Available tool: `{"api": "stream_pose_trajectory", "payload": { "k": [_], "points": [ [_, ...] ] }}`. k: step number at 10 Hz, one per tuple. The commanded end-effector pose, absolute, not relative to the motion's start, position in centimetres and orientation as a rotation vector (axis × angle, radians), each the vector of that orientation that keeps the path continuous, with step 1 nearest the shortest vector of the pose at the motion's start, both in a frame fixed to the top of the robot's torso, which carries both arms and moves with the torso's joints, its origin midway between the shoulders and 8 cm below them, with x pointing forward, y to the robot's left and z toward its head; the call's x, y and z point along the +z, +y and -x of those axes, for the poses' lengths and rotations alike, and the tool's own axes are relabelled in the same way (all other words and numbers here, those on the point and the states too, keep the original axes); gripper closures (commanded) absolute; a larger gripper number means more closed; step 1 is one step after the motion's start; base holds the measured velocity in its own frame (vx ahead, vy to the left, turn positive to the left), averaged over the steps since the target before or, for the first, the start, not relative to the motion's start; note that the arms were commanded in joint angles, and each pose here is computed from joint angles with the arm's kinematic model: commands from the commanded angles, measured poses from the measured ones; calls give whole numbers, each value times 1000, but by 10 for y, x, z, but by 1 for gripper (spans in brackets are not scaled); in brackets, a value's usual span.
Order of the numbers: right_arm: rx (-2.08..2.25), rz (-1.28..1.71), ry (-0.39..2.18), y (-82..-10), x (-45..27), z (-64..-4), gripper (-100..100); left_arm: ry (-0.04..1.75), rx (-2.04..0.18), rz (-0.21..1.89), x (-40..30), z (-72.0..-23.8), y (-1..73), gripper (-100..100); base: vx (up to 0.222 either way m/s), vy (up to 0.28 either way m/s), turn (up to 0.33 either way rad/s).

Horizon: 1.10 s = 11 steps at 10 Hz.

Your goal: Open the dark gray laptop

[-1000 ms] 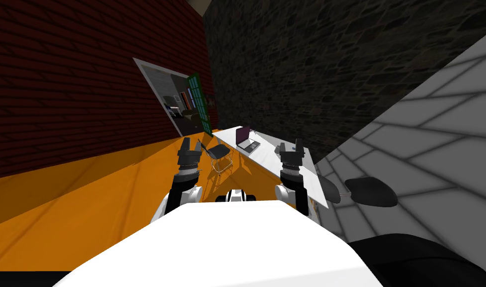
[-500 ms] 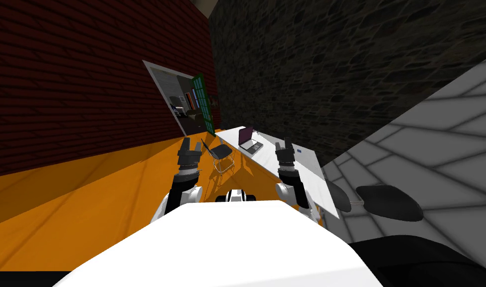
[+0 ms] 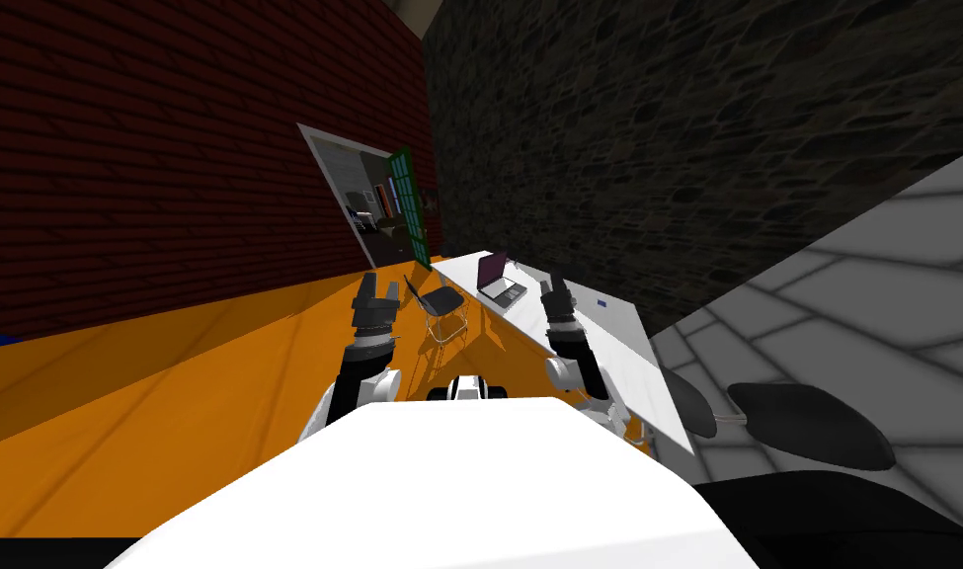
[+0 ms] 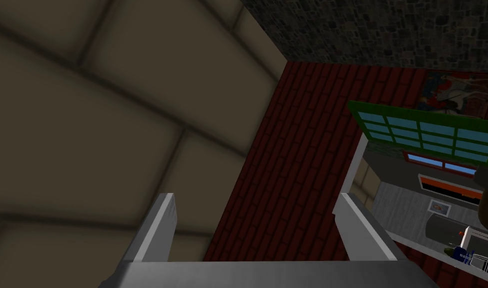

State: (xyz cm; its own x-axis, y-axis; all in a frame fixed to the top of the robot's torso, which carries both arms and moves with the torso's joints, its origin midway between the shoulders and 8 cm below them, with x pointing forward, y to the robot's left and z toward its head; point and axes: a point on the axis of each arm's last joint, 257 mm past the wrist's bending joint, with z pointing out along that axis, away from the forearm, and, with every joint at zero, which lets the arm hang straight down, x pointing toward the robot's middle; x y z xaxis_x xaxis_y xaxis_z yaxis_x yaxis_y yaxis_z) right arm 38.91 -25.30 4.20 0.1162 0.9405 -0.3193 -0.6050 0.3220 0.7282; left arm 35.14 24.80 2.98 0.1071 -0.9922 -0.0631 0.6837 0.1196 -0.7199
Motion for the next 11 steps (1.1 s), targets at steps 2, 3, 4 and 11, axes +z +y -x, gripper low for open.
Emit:
{"api": "stream_pose_trajectory", "payload": {
  "k": [2, 3, 4, 11],
  "points": [
    [1102, -443, 953, -244, 33, -410, -100, 633, -1352, 608, 30, -351, 248, 0, 40, 20, 56],
    [1097, -440, 954, -244, 33, -410, -100, 633, -1352, 608, 30, -351, 248, 0, 33, 17, 48],
    [1058, -423, 991, -241, 29, -419, -100, 633, -1352, 608, 30, -351, 248, 0, 28, 19, 74],
    [915, -351, 1110, -232, 16, -445, -100, 633, -1352, 608, 30, -351, 248, 0, 33, 17, 70]
  ]
}}
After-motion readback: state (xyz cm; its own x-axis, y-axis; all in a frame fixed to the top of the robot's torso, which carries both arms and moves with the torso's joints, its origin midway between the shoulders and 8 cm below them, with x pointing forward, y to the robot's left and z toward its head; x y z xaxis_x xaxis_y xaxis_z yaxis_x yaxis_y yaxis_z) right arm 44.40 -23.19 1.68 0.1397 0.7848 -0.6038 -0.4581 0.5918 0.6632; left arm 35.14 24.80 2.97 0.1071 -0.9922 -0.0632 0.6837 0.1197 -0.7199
